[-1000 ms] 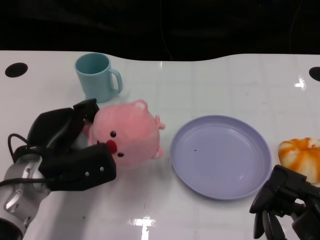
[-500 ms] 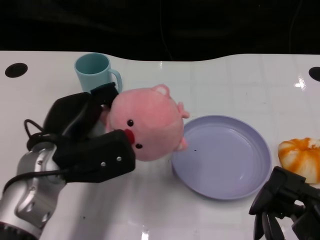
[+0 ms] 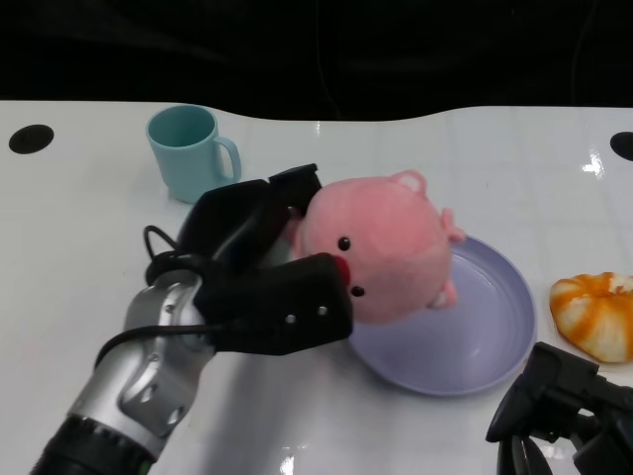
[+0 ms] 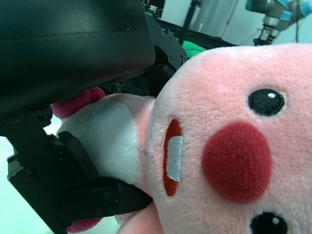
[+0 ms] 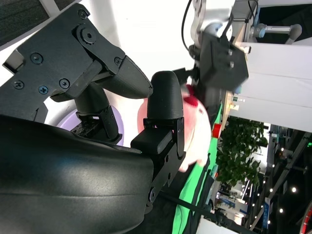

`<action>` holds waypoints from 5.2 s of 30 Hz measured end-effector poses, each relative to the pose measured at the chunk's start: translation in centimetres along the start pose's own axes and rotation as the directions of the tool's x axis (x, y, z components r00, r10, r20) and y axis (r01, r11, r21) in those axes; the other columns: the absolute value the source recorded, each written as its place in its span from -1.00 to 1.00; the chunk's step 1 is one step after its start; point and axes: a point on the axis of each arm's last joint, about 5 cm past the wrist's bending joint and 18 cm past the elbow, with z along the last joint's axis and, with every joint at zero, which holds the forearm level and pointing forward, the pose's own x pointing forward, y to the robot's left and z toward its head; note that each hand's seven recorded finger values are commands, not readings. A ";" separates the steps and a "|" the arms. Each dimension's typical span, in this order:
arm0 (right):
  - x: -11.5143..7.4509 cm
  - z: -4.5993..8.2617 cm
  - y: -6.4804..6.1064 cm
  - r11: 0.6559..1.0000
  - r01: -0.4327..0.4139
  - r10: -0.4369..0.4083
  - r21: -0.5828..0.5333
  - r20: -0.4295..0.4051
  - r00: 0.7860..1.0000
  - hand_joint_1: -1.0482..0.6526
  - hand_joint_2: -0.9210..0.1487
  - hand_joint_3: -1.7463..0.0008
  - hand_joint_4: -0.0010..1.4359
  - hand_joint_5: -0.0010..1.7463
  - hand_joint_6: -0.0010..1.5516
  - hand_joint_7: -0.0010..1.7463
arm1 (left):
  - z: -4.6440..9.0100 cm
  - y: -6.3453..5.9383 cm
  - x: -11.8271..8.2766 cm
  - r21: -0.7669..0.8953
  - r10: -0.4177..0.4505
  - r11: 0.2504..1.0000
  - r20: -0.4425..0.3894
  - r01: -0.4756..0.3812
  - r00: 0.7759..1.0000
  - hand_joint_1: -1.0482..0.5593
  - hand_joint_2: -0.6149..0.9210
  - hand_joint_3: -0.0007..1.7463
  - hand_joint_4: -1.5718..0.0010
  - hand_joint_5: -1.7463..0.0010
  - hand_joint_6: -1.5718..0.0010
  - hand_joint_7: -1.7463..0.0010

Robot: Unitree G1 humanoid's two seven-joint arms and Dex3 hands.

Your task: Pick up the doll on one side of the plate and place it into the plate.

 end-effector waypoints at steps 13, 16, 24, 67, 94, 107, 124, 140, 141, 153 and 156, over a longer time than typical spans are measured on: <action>-0.2 0.1 0.1 1.000 0.005 -0.005 0.002 -0.017 1.000 0.04 0.01 -0.75 0.01 1.00 -0.22 0.79 | 4.0 -2.3 3.4 0.073 -0.110 0.991 0.020 0.108 0.994 0.00 0.49 0.23 -0.18 -1.00 0.13 -1.00; -0.1 0.1 0.2 1.000 0.002 -0.002 -0.001 -0.012 1.000 0.01 0.00 -0.73 0.01 1.00 -0.23 0.80 | 4.5 -2.8 3.9 0.080 -0.135 0.988 0.009 0.134 0.991 0.00 0.56 0.14 -0.17 -1.00 0.16 -0.96; -0.1 0.1 0.4 1.000 -0.004 0.004 -0.001 -0.010 1.000 -0.02 -0.04 -0.70 0.00 1.00 -0.24 0.81 | 4.8 -3.7 4.7 0.089 -0.188 0.978 -0.028 0.190 0.982 0.00 0.62 0.10 -0.15 -1.00 0.11 -0.83; 0.3 0.6 0.1 1.000 0.007 -0.007 0.006 -0.005 1.000 0.03 0.00 -0.73 0.00 1.00 -0.25 0.82 | 3.5 1.6 1.4 0.237 -0.301 0.934 0.113 0.269 0.947 -1.00 1.00 -0.33 0.98 0.99 0.99 0.99; 0.5 0.5 0.0 1.000 0.006 -0.006 0.017 -0.024 1.000 0.03 -0.03 -0.70 -0.01 1.00 -0.25 0.80 | -2.1 3.9 -7.4 -0.331 0.037 0.943 0.241 0.046 0.970 -0.01 0.99 -0.89 0.45 -0.08 0.16 0.85; 0.4 0.4 0.1 1.000 0.007 -0.006 0.023 -0.032 0.999 0.02 -0.03 -0.70 -0.02 1.00 -0.25 0.80 | -3.1 1.6 -12.0 -0.784 0.151 0.618 0.044 -0.059 0.988 0.19 0.47 0.41 0.25 -0.71 0.32 -0.56; 0.4 0.5 0.0 1.000 0.004 -0.004 0.024 -0.031 1.000 -0.01 -0.03 -0.68 -0.02 1.00 -0.25 0.79 | -1.5 1.1 -15.2 -0.963 -0.100 0.247 -0.136 -0.108 0.986 0.14 0.47 0.51 -0.07 -1.00 0.16 -0.89; 0.3 0.3 -0.3 1.000 0.001 -0.001 0.014 -0.029 1.000 0.04 -0.03 -0.68 -0.03 1.00 -0.22 0.78 | -3.3 0.2 -15.2 -0.981 -0.244 0.136 -0.169 -0.139 0.955 0.11 0.45 0.53 -0.13 -1.00 0.14 -1.00; 0.3 0.3 -0.4 1.000 0.003 -0.003 0.013 -0.029 1.000 0.05 -0.03 -0.69 -0.03 1.00 -0.22 0.78 | -3.4 0.2 -15.2 -0.981 -0.254 0.132 -0.172 -0.142 0.952 0.12 0.45 0.55 -0.13 -1.00 0.14 -1.00; 0.2 0.0 -0.7 1.000 0.002 -0.002 0.008 -0.020 1.000 0.05 -0.02 -0.69 0.00 1.00 -0.22 0.78 | -3.8 -0.1 -14.7 -0.988 -0.277 0.112 -0.134 -0.106 0.951 0.11 0.35 0.63 -0.12 -1.00 0.12 -0.99; 0.1 -0.2 -0.7 1.000 -0.001 0.001 0.005 -0.019 1.000 0.05 -0.03 -0.68 0.01 1.00 -0.22 0.77 | -3.8 -0.1 -14.7 -0.989 -0.276 0.111 -0.127 -0.099 0.953 0.11 0.34 0.63 -0.12 -1.00 0.11 -0.98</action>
